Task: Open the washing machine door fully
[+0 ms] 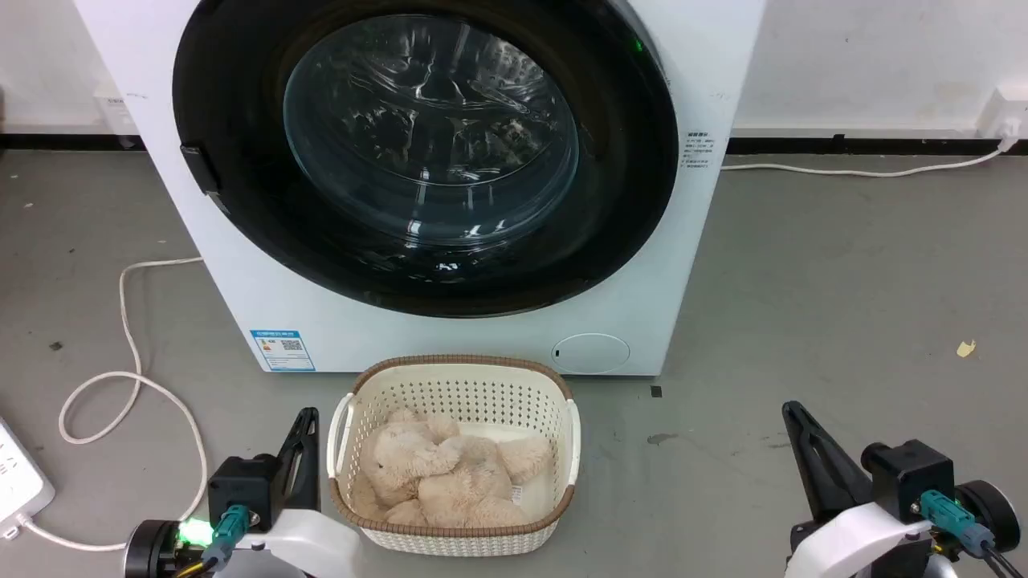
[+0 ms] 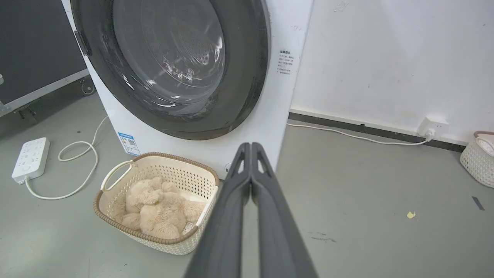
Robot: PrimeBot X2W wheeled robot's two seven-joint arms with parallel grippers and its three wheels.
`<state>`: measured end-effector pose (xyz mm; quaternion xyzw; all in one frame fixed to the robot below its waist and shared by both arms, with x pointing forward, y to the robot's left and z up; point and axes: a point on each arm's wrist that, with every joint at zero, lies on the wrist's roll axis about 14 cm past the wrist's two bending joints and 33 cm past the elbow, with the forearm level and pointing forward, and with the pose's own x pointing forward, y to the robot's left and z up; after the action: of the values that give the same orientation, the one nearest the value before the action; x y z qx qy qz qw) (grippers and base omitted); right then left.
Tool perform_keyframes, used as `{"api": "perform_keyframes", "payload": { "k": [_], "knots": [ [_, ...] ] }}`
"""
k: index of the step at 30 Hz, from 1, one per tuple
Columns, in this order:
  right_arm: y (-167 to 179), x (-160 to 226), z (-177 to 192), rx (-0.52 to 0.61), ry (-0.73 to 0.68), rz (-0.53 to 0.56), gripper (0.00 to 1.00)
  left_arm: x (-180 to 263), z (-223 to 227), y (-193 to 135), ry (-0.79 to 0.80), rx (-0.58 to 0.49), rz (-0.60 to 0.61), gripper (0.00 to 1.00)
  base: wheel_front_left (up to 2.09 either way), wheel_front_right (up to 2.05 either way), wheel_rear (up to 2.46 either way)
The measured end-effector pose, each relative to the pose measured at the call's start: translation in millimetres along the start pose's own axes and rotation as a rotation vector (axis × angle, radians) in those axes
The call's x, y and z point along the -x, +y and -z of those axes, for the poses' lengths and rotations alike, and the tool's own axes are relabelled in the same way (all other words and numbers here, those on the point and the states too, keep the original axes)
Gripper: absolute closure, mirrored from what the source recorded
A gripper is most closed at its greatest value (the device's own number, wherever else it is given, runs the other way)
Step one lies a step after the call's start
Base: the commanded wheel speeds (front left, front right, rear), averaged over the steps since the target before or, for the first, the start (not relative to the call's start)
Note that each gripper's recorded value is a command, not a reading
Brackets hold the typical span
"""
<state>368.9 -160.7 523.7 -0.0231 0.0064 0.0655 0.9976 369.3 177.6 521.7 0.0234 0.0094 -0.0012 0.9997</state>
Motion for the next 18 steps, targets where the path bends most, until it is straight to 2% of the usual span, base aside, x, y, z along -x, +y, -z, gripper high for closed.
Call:
{"api": "perform_keyframes", "payload": {
  "k": [18],
  "knots": [
    [0.1, 0.0, 0.0, 0.000, 0.000, 0.000, 1.00, 0.0, 0.0, 0.1, 0.000, 0.000, 0.000, 1.00, 0.00, 0.00, 0.00]
  ]
}}
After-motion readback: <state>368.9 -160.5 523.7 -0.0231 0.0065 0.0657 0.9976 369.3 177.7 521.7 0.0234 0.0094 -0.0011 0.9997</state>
